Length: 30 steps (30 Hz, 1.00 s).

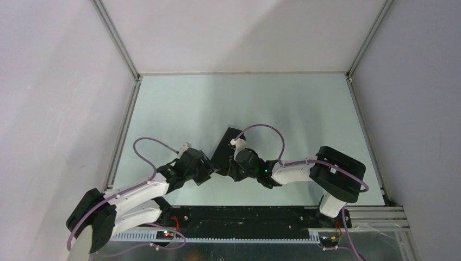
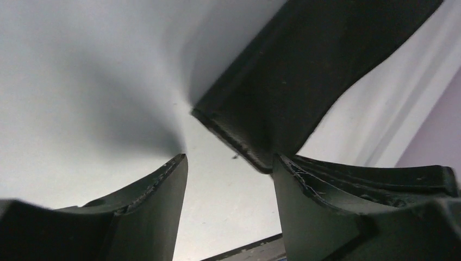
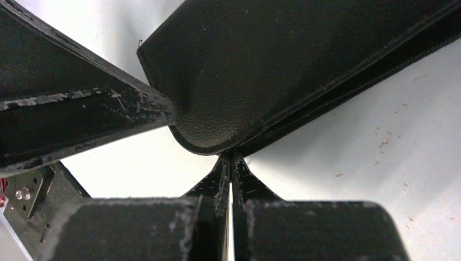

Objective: Sort the hair-cutting tools

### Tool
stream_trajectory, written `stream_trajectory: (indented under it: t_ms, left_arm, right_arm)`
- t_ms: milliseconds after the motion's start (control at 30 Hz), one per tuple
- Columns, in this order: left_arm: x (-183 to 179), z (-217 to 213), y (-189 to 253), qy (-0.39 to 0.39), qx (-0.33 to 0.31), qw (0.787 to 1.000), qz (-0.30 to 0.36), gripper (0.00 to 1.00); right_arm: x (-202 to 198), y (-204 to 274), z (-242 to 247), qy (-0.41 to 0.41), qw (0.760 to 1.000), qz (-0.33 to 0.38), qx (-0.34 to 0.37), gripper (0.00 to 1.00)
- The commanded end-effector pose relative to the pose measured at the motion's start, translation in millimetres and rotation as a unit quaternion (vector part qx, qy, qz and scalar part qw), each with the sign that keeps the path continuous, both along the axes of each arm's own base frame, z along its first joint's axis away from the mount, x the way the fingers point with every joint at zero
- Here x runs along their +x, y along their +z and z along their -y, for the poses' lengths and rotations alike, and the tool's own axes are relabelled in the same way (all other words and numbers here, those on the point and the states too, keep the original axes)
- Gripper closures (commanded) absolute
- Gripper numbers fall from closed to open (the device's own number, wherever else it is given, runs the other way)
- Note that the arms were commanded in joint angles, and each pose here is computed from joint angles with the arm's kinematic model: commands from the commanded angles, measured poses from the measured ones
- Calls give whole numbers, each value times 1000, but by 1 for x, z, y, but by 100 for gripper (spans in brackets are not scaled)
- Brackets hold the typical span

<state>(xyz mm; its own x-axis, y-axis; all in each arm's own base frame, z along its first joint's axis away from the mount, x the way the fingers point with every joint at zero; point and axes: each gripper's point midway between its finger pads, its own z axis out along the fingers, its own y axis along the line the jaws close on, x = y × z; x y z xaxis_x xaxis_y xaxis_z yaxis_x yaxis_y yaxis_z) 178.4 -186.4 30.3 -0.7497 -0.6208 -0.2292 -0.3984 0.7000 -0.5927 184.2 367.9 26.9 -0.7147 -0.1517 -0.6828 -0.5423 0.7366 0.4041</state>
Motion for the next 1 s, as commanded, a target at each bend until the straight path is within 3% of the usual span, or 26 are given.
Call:
stream_trajectory:
  t_ms: [0, 233, 467, 500, 567, 967]
  left_arm:
    - [17, 25, 23, 16, -67, 997, 32, 37]
    - [21, 21, 9, 42, -46, 998, 16, 48]
    - [25, 17, 1, 60, -37, 998, 6, 80]
    - [25, 17, -1, 60, -34, 998, 3, 89]
    - [25, 16, -4, 55, -29, 998, 1, 98]
    - [24, -16, -18, 24, 51, 998, -15, 100]
  right_arm:
    - [5, 17, -20, -4, 999, 15, 28, 100]
    - [5, 19, -17, -4, 1000, 17, 22, 100]
    - [1, 18, -8, 1, 1000, 25, -4, 100]
    - [0, 17, -5, 2, 999, 29, -14, 100]
    - [1, 15, 4, -4, 999, 33, -33, 100]
    - [63, 2, 104, -132, 986, 40, -96, 100]
